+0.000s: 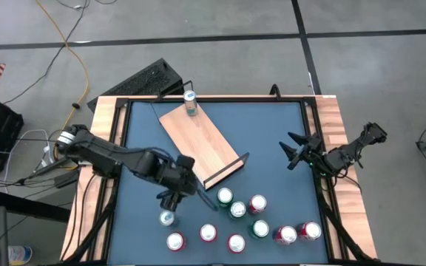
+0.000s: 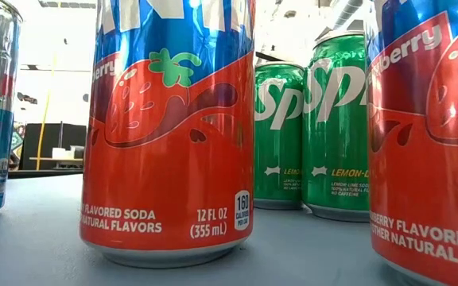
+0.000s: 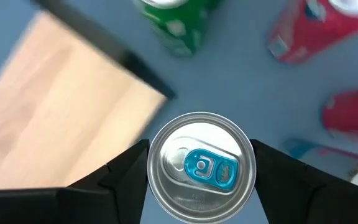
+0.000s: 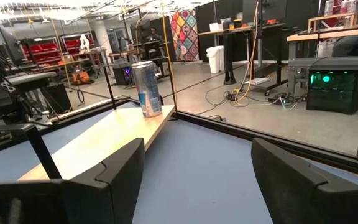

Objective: Place canned beverage on shelf
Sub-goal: Put the right blue soda can on the shelf aligned with the other blue soda can

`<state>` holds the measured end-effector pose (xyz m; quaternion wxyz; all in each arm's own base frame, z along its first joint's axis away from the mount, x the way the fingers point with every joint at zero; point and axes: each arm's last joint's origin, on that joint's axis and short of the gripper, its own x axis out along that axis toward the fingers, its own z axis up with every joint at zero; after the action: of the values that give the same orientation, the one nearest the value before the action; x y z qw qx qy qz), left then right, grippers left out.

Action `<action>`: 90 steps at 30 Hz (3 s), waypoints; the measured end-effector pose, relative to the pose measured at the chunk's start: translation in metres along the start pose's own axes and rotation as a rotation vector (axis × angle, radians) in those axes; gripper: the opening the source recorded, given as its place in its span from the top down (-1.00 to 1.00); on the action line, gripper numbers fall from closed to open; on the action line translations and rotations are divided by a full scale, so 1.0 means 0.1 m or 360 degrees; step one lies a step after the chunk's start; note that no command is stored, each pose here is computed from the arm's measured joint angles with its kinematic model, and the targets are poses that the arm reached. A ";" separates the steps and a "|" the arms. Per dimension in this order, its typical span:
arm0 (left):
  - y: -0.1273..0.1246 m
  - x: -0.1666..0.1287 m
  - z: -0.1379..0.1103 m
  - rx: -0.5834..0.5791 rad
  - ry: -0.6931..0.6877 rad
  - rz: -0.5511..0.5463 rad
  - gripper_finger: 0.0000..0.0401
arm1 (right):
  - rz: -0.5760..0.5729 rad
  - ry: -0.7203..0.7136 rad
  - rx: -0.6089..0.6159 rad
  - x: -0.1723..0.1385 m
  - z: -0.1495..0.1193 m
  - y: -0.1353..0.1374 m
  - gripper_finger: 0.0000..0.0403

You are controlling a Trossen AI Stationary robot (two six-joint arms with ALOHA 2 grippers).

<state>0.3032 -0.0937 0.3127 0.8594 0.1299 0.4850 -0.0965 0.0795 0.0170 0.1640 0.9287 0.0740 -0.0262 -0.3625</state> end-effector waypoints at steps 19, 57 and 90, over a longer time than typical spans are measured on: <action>1.45 -0.89 -0.55 -0.0119 -0.0387 0.0317 -0.14 | -0.0003 -0.0001 0.0041 0.00 0.00 0.00 -0.40; 1.88 -0.23 -1.31 0.0015 -0.0253 0.0198 -0.18 | -0.0142 -0.0027 0.0100 0.06 0.01 -0.04 -0.40; 1.89 -0.67 -0.89 -0.0563 -0.0347 0.0520 -0.62 | -0.0140 -0.0026 0.0093 0.06 0.01 -0.04 -0.40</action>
<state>0.2519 0.1167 0.3508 0.9201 0.0431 0.3714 0.1164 0.0806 0.0100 0.1641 0.9091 0.0992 -0.0412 -0.4026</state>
